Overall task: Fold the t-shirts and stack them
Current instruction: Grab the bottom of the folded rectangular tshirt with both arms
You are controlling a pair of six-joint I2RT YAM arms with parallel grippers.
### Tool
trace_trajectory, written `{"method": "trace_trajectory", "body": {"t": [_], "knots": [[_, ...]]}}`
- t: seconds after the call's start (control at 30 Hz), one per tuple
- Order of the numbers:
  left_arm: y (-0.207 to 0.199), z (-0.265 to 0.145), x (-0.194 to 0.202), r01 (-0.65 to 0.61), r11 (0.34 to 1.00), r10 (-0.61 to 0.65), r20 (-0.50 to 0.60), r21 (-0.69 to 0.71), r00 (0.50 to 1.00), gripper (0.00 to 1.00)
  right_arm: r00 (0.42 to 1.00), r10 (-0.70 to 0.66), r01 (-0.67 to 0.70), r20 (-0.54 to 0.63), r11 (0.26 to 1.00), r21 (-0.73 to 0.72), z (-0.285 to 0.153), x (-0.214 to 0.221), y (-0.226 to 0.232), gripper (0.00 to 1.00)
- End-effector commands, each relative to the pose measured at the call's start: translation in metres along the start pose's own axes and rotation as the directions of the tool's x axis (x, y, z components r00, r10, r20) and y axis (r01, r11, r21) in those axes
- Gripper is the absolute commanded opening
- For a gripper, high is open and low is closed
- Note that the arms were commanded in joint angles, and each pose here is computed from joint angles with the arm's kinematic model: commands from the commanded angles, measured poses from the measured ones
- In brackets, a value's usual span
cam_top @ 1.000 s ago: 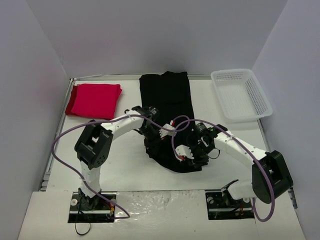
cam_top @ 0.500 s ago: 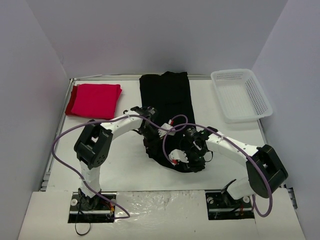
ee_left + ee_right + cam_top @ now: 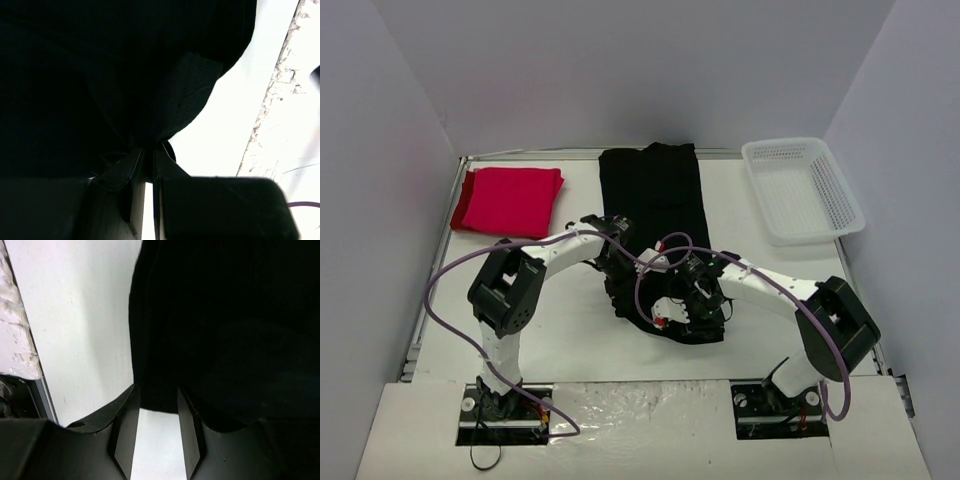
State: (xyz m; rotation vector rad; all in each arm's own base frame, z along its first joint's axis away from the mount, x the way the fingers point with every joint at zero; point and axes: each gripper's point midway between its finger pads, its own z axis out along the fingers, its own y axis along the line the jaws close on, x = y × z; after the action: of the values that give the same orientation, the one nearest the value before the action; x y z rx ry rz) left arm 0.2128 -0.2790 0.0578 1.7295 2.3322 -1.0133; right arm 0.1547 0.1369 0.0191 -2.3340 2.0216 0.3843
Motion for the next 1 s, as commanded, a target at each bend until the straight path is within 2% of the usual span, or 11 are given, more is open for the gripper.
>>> {"method": "trace_trajectory", "body": {"t": [0.0,0.37,0.4,0.47,0.53,0.8,0.97], "knots": [[-0.006,-0.015,-0.011,-0.039,0.999,0.040,0.039,-0.025,0.998,0.02,0.998,0.025,-0.028,-0.065,0.999,-0.046,0.000,0.001,0.008,0.32],[-0.003,-0.014,-0.010,-0.025,0.999,0.026,0.032,-0.029,0.999,0.02,0.993,0.036,-0.051,-0.116,0.990,-0.133,0.023,-0.005,0.017,0.26],[-0.003,-0.013,-0.010,-0.021,0.999,0.022,0.031,-0.026,0.999,0.02,0.993,0.038,-0.052,-0.116,0.990,-0.127,0.024,-0.005,0.016,0.19],[-0.003,-0.013,-0.010,-0.018,1.000,0.019,0.035,-0.023,0.999,0.02,0.990,0.053,-0.068,-0.133,0.991,-0.115,0.027,-0.004,0.015,0.14],[-0.004,-0.014,-0.011,-0.020,1.000,0.021,0.037,-0.025,0.999,0.02,0.987,0.059,-0.076,-0.148,0.991,-0.109,0.029,-0.003,0.014,0.00],[-0.003,-0.022,-0.012,-0.030,0.999,0.032,0.046,-0.045,0.998,0.02,0.989,0.078,-0.086,-0.123,0.995,-0.058,0.018,-0.006,0.012,0.00],[-0.006,-0.032,-0.012,-0.059,0.995,0.063,0.044,-0.077,0.997,0.02,0.996,0.092,-0.092,-0.022,0.996,-0.012,-0.010,-0.018,0.005,0.00]]}}
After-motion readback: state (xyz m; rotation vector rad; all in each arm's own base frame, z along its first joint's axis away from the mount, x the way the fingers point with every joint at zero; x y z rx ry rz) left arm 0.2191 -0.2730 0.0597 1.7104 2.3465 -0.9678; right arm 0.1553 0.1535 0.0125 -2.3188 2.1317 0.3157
